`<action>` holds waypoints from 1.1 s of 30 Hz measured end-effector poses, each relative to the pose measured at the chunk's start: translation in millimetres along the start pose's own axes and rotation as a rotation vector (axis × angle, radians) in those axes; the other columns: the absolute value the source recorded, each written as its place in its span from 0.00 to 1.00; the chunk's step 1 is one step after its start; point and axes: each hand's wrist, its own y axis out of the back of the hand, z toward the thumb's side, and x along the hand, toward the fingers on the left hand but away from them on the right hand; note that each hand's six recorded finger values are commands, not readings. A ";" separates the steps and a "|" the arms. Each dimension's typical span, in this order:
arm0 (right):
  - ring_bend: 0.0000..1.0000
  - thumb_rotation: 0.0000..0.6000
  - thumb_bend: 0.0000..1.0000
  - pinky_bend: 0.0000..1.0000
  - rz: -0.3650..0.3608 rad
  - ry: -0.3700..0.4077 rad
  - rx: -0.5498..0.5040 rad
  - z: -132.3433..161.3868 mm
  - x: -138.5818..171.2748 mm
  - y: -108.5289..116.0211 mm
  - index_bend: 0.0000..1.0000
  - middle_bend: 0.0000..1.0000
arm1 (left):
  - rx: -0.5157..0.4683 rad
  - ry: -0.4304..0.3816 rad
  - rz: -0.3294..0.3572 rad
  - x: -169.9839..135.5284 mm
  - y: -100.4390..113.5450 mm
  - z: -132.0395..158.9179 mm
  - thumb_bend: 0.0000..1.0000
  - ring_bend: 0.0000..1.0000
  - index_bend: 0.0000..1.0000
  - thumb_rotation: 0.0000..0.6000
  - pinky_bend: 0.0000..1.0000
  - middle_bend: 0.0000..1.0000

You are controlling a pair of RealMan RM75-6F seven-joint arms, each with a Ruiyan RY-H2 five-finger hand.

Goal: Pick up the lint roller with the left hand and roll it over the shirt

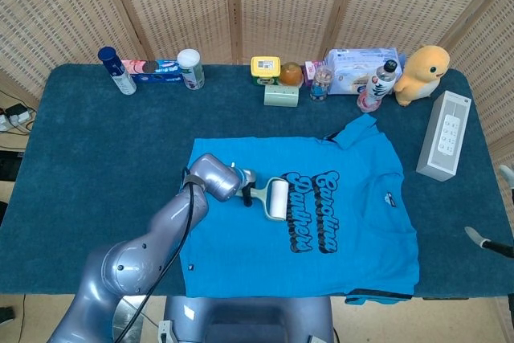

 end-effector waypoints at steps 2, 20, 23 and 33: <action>0.00 1.00 0.00 0.00 -0.001 0.000 0.000 0.2 0.2 0.1 0.06 0.00 | -0.003 0.014 -0.003 0.0 0.4 -7.7 0.82 0.97 0.97 1.00 1.00 1.00; 0.00 1.00 0.00 0.00 0.002 0.016 0.000 5.0 2.6 -0.6 0.06 0.00 | -0.021 0.125 -0.015 -6.4 4.8 -69.5 0.82 0.97 0.97 1.00 1.00 1.00; 0.00 1.00 0.00 0.00 0.004 0.019 0.000 6.1 3.1 -1.2 0.06 0.00 | -0.031 0.142 -0.011 -8.4 6.8 -82.0 0.82 0.97 0.97 1.00 1.00 1.00; 0.00 1.00 0.00 0.00 0.009 0.030 -0.001 9.8 5.1 -2.2 0.06 0.00 | -0.060 0.161 0.009 -18.5 12.5 -110.5 0.81 0.97 0.97 1.00 1.00 1.00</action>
